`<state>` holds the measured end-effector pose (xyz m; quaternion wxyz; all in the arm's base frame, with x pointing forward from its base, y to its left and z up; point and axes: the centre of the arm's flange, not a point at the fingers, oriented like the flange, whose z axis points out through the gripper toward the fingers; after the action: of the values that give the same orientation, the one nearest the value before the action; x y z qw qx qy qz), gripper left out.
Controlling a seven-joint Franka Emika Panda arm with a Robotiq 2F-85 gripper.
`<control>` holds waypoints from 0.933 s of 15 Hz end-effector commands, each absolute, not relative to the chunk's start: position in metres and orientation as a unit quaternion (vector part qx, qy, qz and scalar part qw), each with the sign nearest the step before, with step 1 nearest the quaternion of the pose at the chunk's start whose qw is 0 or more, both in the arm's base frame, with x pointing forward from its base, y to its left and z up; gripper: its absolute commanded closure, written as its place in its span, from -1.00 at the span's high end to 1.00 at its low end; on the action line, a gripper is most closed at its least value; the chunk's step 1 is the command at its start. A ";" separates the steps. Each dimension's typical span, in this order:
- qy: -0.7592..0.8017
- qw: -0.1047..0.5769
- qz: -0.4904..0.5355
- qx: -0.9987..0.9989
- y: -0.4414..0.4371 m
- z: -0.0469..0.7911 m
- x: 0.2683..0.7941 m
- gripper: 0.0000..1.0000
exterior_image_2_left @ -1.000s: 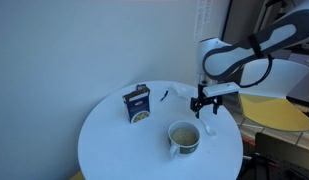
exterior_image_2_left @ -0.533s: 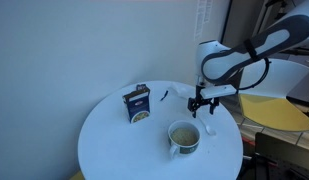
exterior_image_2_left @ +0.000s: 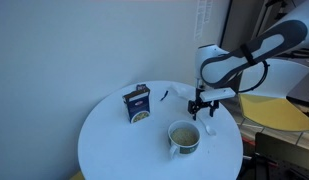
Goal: Put the plastic spoon in the mug
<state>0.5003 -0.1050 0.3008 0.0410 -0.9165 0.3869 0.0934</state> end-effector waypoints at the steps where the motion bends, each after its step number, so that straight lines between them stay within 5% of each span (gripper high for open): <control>1: 0.393 0.043 0.088 -0.914 -0.101 0.296 0.499 0.35; 9: 0.391 0.051 0.084 -0.915 -0.098 0.301 0.503 -0.89; 14: 0.379 0.056 0.062 -0.921 -0.098 0.329 0.493 -0.94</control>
<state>0.5058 -0.1001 0.3072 0.0479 -0.9179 0.3849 0.0840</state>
